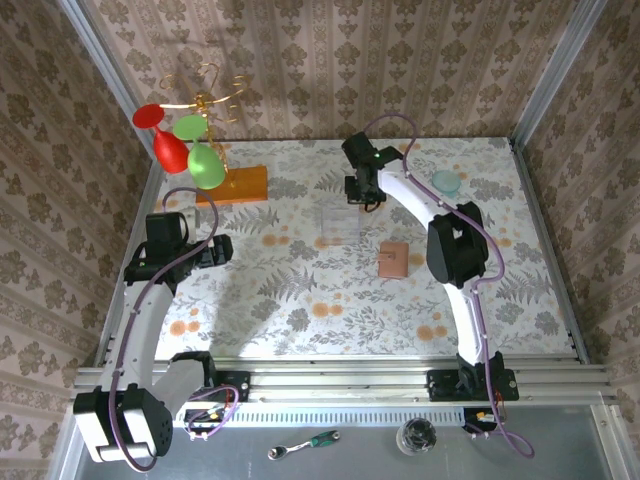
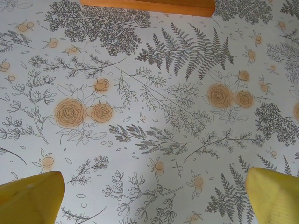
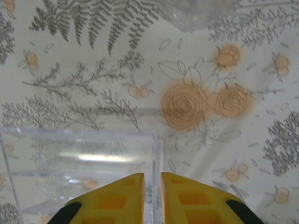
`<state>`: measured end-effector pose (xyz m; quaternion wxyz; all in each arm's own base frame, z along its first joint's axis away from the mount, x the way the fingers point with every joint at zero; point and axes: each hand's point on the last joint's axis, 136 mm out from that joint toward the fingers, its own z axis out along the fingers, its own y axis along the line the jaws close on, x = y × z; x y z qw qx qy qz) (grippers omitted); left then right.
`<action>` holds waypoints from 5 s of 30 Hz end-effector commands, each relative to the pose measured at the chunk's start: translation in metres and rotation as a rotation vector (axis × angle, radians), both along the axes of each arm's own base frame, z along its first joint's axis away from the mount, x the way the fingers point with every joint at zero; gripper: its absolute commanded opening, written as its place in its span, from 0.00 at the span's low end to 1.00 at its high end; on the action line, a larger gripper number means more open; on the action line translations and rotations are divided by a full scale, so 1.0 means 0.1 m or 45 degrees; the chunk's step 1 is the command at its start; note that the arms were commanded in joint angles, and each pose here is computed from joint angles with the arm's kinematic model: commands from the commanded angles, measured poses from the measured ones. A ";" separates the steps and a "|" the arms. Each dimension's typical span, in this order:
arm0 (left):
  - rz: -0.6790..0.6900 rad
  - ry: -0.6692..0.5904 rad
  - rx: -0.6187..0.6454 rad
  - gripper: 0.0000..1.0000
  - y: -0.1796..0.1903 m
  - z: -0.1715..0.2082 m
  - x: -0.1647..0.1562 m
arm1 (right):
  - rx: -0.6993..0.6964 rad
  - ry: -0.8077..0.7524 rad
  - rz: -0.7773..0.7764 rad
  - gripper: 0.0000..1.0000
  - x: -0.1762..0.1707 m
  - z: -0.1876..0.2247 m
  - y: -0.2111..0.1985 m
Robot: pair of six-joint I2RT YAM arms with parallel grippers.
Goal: Take the credit cards out of the card holder
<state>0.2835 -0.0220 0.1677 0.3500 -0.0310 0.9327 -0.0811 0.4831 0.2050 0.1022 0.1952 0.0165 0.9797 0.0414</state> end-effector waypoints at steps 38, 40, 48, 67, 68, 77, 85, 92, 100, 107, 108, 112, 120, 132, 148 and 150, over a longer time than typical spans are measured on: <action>-0.012 -0.024 -0.002 1.00 0.02 0.05 -0.02 | -0.179 0.286 -0.034 0.83 -0.96 -0.78 -0.89; -0.013 -0.024 -0.005 1.00 0.02 0.06 -0.02 | -0.197 0.283 -0.061 0.83 -0.98 -0.77 -0.98; -0.013 -0.030 -0.010 1.00 0.02 0.06 -0.01 | -0.212 0.315 -0.154 0.83 -1.13 -0.76 -1.27; -0.020 -0.039 -0.034 1.00 0.00 0.08 0.00 | -0.151 0.364 -0.278 0.81 -1.81 -0.63 -1.48; -0.021 -0.040 -0.037 1.00 0.00 0.08 -0.01 | -0.150 0.363 -0.281 0.81 -1.83 -0.63 -1.49; -0.026 -0.047 -0.041 1.00 -0.01 0.10 -0.01 | -0.114 0.404 -0.310 0.73 -2.10 -0.68 -1.50; -0.030 -0.052 -0.050 1.00 -0.02 0.11 -0.01 | 0.078 0.405 -0.298 0.71 -2.30 -0.70 -1.24; -0.036 -0.050 -0.058 1.00 -0.04 0.10 -0.01 | 0.170 0.401 -0.251 0.70 -2.41 -0.67 -0.92; -0.038 -0.051 -0.061 1.00 -0.04 0.10 -0.01 | 0.216 0.403 -0.182 0.69 -2.49 -0.64 -0.53; -0.039 -0.050 -0.061 1.00 -0.04 0.10 -0.01 | 0.260 0.403 -0.096 0.69 -2.58 -0.61 -0.06; -0.037 -0.047 -0.062 1.00 -0.04 0.09 -0.01 | 0.264 0.402 -0.086 0.69 -2.59 -0.61 -0.01; -0.038 -0.048 -0.061 1.00 -0.04 0.09 -0.01 | 0.283 0.388 -0.026 0.69 -2.58 -0.59 0.27; -0.037 -0.041 -0.057 1.00 -0.04 0.08 -0.01 | 0.299 0.373 0.058 0.69 -2.43 -0.54 0.63; -0.037 -0.030 -0.055 1.00 -0.04 0.06 0.00 | 0.050 0.288 0.044 0.73 -2.23 -0.35 0.21; -0.033 -0.022 -0.054 1.00 -0.03 0.05 0.01 | 0.026 0.426 -0.032 0.88 -2.05 -0.83 -0.01; -0.032 -0.020 -0.054 1.00 -0.03 0.04 0.01 | 0.031 0.433 -0.032 0.87 -2.06 -0.86 0.00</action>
